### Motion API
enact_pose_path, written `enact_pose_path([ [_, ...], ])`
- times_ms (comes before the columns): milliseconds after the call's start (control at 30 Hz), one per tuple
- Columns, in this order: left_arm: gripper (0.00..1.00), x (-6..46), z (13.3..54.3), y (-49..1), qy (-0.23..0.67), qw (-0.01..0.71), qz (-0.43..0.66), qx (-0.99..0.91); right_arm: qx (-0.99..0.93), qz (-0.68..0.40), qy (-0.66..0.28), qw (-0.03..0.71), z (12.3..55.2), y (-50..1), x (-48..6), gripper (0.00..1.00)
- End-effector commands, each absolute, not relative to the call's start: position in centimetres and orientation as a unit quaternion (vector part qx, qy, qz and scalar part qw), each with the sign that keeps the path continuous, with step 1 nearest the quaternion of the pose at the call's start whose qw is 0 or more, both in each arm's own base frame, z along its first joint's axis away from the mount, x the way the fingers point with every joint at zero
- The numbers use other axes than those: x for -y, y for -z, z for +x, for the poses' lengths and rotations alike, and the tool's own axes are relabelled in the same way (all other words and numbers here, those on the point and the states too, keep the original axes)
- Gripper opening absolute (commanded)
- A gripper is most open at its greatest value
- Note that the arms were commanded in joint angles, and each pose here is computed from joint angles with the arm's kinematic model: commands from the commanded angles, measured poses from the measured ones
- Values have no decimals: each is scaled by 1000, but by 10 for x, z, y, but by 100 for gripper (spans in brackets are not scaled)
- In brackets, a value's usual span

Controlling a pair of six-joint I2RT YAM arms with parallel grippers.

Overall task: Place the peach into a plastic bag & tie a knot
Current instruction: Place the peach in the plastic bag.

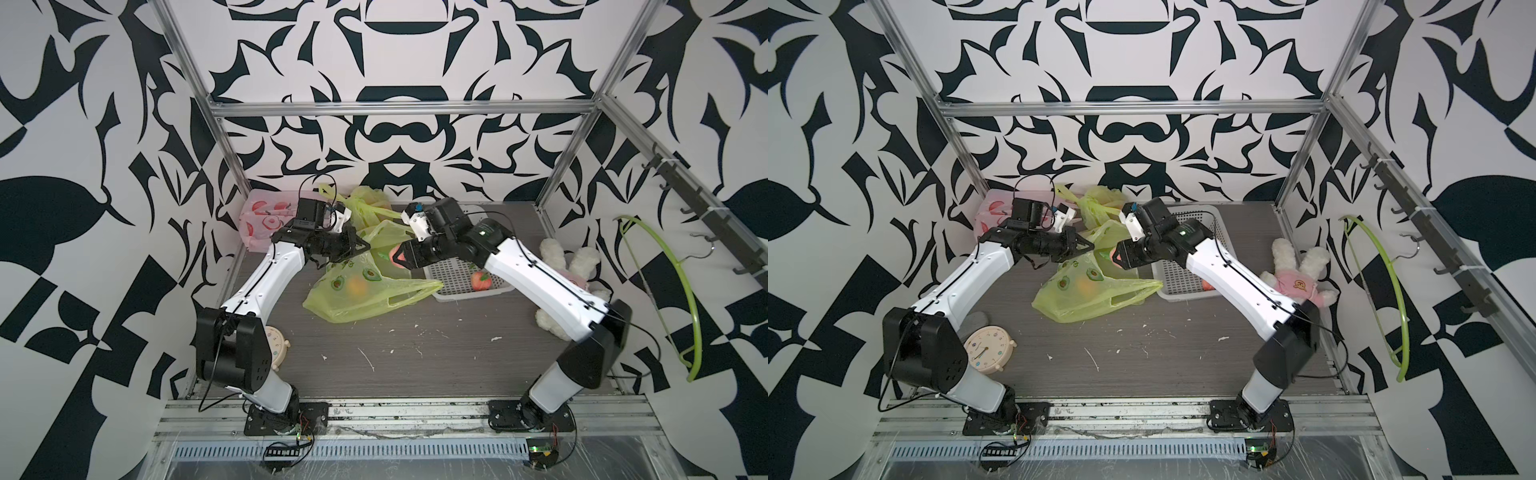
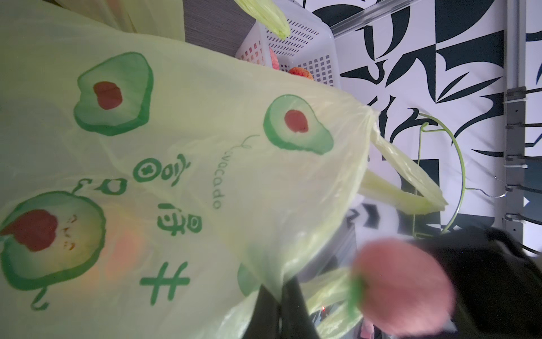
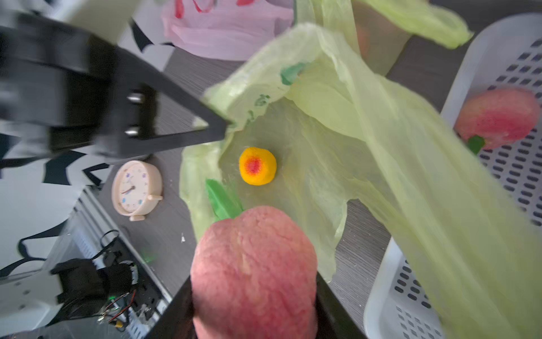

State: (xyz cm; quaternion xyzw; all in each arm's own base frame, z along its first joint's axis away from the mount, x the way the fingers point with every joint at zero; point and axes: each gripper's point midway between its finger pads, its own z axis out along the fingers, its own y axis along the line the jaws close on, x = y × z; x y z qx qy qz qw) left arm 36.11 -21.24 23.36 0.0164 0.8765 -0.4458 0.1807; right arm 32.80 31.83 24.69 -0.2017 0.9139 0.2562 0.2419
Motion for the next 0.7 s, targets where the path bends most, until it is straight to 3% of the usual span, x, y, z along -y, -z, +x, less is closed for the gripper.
enact_pose_path([
  [0, 0, 213, 351, -246, 461, 184, 25, -868, -909, -194, -261, 261, 346, -263, -329, 41],
  [67, 0, 213, 350, -248, 463, 186, 26, -866, -904, -201, -278, 254, 350, -264, -341, 58],
  [167, 0, 213, 350, -248, 463, 186, 27, -866, -898, -205, -290, 258, 350, -272, -345, 68],
  [433, 0, 215, 355, -238, 462, 181, 26, -868, -890, -185, -248, 336, 333, -314, -275, 71],
  [667, 0, 216, 357, -239, 463, 183, 29, -867, -913, 17, -175, 367, 364, -294, -121, 73],
])
